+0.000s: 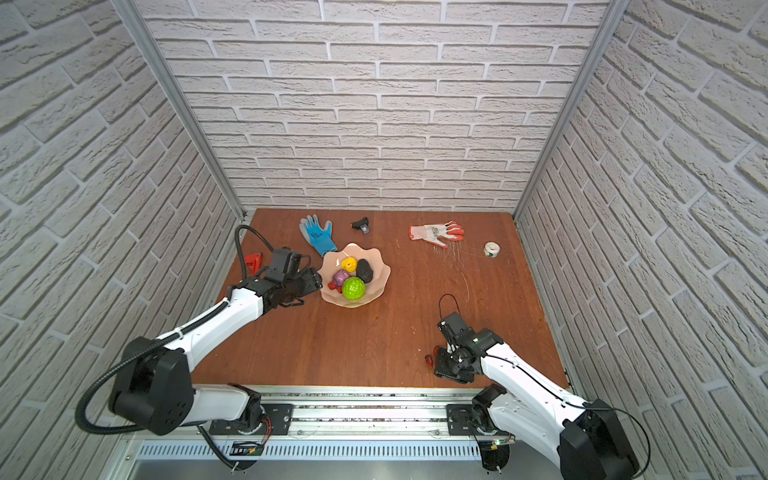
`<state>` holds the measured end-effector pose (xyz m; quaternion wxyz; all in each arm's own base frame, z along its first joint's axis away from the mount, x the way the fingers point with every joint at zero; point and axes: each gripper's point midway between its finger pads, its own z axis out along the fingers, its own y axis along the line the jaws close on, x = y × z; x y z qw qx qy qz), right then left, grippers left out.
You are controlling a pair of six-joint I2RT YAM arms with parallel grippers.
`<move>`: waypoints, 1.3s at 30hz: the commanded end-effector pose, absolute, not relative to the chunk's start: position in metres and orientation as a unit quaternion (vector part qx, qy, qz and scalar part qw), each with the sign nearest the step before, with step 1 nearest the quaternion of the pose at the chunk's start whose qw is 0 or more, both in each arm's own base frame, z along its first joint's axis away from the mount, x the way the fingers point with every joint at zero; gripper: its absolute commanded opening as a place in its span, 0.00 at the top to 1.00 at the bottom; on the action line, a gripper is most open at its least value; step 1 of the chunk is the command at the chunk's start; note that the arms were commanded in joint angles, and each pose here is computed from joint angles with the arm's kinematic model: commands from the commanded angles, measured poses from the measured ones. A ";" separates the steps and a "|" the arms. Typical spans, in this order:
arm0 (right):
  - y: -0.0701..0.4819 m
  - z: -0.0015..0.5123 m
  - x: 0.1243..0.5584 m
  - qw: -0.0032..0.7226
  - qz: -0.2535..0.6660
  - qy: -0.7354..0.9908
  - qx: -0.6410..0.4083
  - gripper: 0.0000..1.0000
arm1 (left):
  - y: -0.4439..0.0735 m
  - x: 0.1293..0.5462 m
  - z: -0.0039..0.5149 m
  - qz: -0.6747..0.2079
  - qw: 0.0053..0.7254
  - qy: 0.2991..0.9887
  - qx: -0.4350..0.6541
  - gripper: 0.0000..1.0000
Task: Place and organize the fake fruits in the fruit bowl
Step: 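Lower the open right gripper over the second red cherry pair's stems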
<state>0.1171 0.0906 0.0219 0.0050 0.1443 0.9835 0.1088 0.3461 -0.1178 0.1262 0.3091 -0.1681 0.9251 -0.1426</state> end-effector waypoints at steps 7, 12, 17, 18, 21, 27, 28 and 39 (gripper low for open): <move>0.093 0.011 0.122 0.008 0.118 0.983 0.139 0.63 | -0.114 0.345 0.133 -0.149 0.322 0.918 -0.176 0.23; 0.093 0.010 0.123 0.007 0.119 0.983 0.138 0.69 | -0.113 0.345 0.132 -0.146 0.321 0.919 -0.176 0.23; 0.093 0.009 0.126 0.009 0.116 0.984 0.135 0.72 | -0.113 0.345 0.132 -0.146 0.322 0.919 -0.176 0.23; 0.094 0.008 0.127 0.008 0.118 0.984 0.135 0.73 | -0.113 0.345 0.133 -0.147 0.322 0.918 -0.176 0.23; 0.096 0.006 0.129 0.006 0.120 0.984 0.135 0.77 | -0.113 0.344 0.133 -0.146 0.322 0.919 -0.176 0.23; 0.097 0.006 0.132 0.008 0.122 0.984 0.133 0.94 | -0.111 0.344 0.134 -0.145 0.323 0.918 -0.177 0.23; 0.098 0.007 0.133 0.010 0.123 0.984 0.132 0.94 | -0.112 0.344 0.133 -0.145 0.323 0.918 -0.176 0.23; 0.099 0.029 0.141 0.036 0.132 0.982 0.127 0.94 | -0.113 0.345 0.131 -0.147 0.319 0.920 -0.175 0.23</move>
